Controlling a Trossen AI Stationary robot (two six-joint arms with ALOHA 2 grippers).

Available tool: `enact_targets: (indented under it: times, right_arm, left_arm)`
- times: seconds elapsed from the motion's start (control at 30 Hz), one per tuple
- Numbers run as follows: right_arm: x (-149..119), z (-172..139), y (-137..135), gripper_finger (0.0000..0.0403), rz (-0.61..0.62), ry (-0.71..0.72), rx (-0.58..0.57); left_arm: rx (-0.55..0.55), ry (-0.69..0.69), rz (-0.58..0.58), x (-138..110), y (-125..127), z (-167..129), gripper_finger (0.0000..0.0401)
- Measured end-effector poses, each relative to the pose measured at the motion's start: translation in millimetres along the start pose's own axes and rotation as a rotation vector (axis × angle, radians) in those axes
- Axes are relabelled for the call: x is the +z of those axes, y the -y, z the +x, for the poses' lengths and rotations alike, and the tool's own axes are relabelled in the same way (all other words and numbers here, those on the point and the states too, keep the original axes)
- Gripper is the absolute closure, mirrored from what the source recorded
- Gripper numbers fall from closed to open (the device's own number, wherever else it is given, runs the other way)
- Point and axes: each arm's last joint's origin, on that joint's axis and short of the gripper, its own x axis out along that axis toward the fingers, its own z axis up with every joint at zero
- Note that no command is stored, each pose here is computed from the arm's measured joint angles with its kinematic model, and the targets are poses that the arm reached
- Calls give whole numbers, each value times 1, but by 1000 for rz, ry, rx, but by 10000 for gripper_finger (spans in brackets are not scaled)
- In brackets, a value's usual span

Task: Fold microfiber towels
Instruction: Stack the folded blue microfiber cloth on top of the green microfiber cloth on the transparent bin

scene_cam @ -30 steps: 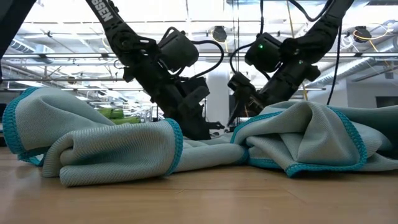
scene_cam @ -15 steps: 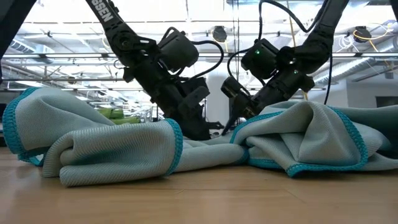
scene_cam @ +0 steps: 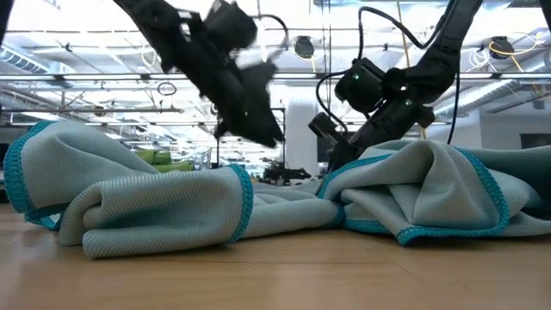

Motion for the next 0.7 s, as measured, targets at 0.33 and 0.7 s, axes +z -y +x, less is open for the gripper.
enact_targets:
  times: [0.33,0.7]
  right_arm:
    - [26,-54,-34,385,-43,140,212]
    - [42,-131,-58,385,-27,323,430]
  left_arm:
    - [-7,145,-420,26,6,-63,233]
    - [-271,324,-1057,45,21,-55,179]
